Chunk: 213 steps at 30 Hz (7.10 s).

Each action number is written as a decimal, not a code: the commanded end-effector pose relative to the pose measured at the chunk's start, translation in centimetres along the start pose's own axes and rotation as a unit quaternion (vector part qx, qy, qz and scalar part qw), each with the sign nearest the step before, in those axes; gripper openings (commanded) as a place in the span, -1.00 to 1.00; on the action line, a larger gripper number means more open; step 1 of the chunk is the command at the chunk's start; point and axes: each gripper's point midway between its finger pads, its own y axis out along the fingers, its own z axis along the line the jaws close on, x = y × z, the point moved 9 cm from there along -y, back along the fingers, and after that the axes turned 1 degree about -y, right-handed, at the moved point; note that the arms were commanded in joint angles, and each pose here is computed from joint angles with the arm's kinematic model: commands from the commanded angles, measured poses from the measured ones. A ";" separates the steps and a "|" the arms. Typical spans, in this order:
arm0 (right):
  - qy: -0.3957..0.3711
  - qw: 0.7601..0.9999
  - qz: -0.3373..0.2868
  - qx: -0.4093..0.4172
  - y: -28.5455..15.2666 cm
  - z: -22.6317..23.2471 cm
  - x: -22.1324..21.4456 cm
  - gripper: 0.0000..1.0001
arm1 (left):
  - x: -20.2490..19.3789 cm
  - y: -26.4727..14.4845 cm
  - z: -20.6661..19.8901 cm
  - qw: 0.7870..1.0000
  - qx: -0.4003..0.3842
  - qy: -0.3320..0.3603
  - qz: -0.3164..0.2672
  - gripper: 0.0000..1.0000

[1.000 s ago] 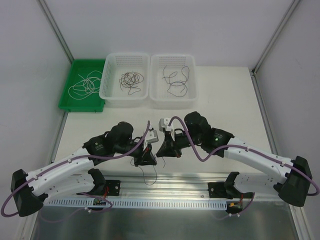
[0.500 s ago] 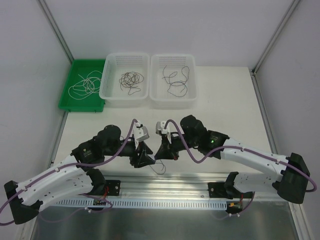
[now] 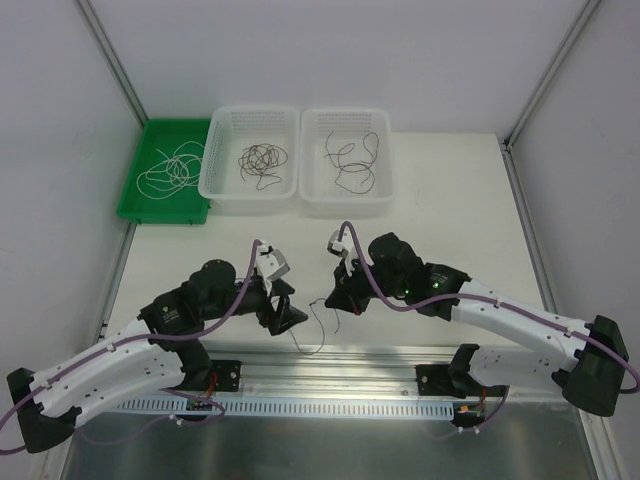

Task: Untangle the cables
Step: Untie the cable.

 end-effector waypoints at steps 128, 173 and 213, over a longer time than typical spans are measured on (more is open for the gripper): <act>0.084 0.985 -0.097 -0.114 -0.3 1.2 2.7 -0.60 | 3.3 4.4 -0.6 0.997 0.014 0.005 -0.070 -1.00; 0.081 0.981 -0.075 -0.159 -2.6 0.3 1.8 -0.99 | 1.9 2.8 -0.2 0.993 0.007 0.075 -0.085 0.04; 0.098 0.984 -0.097 -0.116 -2.5 1.2 2.7 -0.99 | 2.6 7.9 -0.4 0.991 -0.053 0.096 -0.077 -1.00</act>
